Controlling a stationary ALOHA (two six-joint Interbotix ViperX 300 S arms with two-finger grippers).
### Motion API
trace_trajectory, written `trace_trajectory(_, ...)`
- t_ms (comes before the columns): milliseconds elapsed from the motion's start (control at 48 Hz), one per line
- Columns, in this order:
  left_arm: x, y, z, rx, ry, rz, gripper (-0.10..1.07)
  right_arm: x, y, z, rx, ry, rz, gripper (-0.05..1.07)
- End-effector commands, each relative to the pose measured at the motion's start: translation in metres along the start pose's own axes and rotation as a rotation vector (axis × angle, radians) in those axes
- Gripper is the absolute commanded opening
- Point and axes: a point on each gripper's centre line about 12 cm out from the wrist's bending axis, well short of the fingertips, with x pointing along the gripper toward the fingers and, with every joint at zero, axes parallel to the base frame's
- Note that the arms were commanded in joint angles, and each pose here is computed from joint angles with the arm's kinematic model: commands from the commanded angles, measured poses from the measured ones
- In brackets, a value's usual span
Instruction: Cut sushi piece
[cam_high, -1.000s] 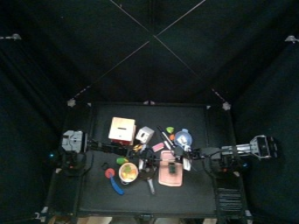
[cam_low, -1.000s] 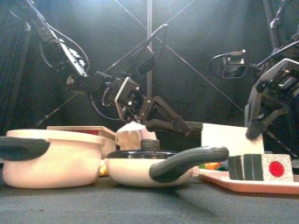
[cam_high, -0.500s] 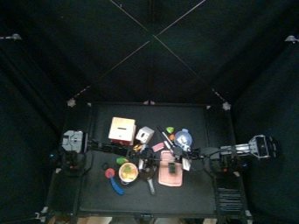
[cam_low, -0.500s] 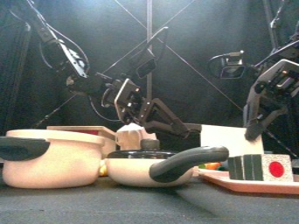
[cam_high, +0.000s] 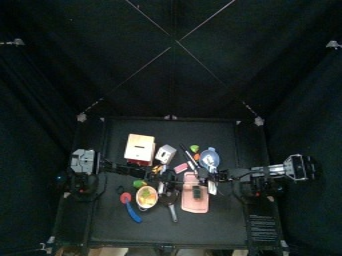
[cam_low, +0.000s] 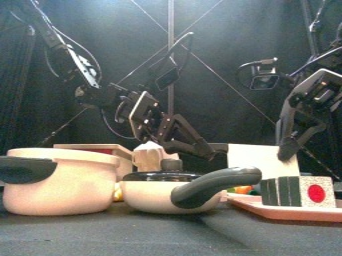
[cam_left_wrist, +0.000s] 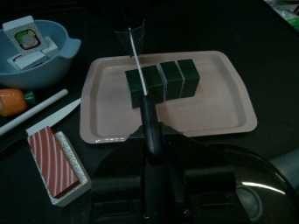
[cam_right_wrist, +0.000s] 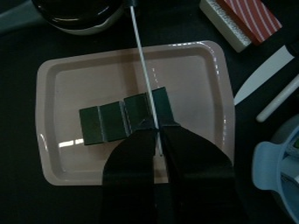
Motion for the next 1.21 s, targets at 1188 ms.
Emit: trace_trajectory(1188, 0.0025, -0.0182, 0.0102, 0.034, 0.006, -0.032, 0.42, 0.0088, -0.0011, -0.018, 0.0, 0.039, -0.003, 0.31)
